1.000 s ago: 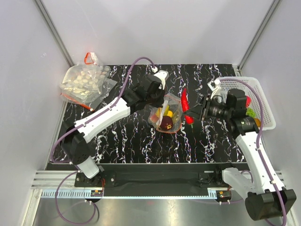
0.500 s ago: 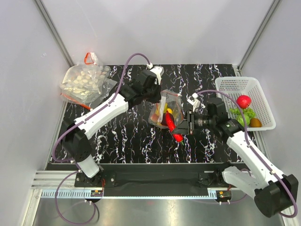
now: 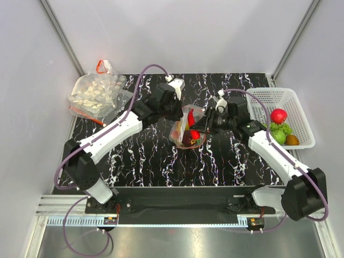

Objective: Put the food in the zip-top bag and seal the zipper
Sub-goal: Place the fake vegetable in the zipper food storage bag.

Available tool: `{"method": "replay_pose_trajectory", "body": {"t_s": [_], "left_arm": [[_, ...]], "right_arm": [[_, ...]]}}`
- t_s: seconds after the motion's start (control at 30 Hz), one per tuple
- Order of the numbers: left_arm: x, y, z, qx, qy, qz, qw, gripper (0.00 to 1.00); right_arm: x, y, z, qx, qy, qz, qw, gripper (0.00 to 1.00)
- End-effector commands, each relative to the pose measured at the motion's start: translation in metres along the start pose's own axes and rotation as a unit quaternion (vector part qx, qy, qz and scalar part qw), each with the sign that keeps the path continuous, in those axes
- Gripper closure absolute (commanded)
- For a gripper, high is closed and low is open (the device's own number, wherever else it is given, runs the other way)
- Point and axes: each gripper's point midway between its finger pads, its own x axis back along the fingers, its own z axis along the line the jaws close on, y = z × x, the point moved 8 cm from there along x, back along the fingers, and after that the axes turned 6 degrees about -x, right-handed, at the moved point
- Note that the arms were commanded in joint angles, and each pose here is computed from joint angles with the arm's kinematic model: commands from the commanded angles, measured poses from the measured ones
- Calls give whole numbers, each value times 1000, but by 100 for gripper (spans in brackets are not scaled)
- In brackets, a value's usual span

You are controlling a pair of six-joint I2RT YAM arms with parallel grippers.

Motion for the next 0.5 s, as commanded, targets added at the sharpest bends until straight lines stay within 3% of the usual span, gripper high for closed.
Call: {"method": "replay_pose_trajectory", "body": {"t_s": [0.0,0.07,0.1,0.23,0.3,0.47], "left_arm": [[24,19,-10,3,-29,-55,998,100],[27,20,-11,4,-34,-57,998,100],[30,22,-12,6,-39,-62,997,100],[35,25,-18,9,-61,-64,996,100],[34,25,-18,10,-60,-61,996,100],[32,27,-10,13,-41,-62,997,100]], "right_arm": [[-13,32,17,-10,13,-70,997,78],[-20,39,11,-15,-5,-91,996,65],[-22,42,11,-9,-13,-95,995,45],[-20,45,17,13,-24,-99,995,19],[-17,43,22,30,-31,-95,995,19],[10,34,33,73,-55,-101,991,45]]}}
